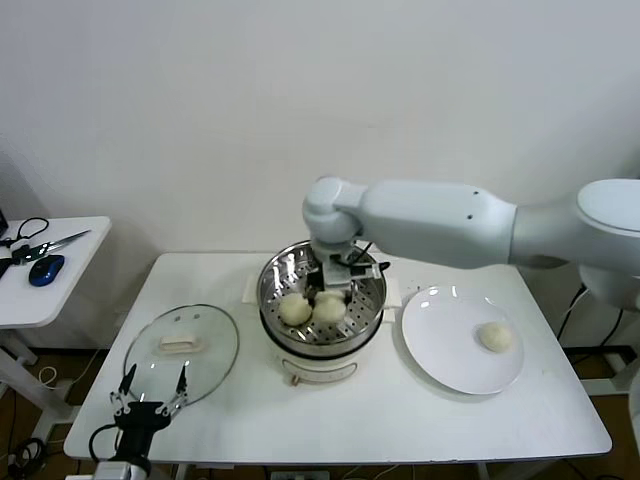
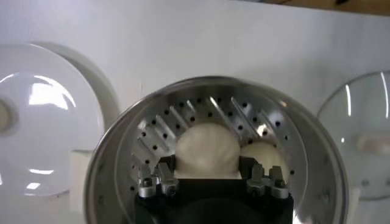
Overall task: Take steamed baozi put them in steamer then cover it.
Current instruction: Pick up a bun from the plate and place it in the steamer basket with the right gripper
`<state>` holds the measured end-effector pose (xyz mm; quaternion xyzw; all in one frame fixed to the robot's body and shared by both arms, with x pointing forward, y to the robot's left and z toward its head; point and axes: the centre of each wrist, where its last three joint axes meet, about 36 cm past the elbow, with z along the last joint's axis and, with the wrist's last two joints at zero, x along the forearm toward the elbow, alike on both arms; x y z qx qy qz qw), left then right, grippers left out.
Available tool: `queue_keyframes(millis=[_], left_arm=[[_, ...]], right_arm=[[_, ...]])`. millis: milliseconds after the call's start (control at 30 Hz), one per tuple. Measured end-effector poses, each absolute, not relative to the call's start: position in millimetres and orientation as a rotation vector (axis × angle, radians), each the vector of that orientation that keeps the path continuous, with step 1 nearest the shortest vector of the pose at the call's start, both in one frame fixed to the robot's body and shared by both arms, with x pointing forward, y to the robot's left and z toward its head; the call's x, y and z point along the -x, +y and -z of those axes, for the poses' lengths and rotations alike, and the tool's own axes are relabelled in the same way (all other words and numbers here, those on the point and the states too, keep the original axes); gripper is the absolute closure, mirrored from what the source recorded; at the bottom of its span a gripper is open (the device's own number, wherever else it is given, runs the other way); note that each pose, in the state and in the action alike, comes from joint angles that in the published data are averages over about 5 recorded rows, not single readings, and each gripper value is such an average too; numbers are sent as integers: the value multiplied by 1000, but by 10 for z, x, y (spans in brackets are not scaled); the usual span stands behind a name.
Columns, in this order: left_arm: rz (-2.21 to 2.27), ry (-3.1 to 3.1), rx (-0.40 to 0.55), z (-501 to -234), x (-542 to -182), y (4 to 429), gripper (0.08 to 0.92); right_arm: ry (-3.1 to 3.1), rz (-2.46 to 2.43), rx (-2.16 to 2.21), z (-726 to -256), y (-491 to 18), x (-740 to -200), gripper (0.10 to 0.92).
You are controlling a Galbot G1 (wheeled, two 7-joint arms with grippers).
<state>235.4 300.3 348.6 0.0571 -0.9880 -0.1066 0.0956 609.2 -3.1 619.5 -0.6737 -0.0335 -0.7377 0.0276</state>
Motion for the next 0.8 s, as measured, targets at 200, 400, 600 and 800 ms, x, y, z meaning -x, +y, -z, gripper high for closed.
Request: queue_keyframes(millis=[200,400,600,800], left_arm=[[313,-2923,-169,-3459,-2357,3004,177],[313,-2923,-167,-3452,-2370,3003,177],[315,-2920,-166,-3445,-2370,3004,177],[313,-2918,-164,-3436,-2367,3000,177]], right_arm=[[-137,2245,2102,-6056,24,-6019,348],[-140,2237,2108,-6021,42,-6002,314],[-127,2253,2099,-6067,25,-6040,207],[-74,2283,2084,-6205,-48,-6120,200]])
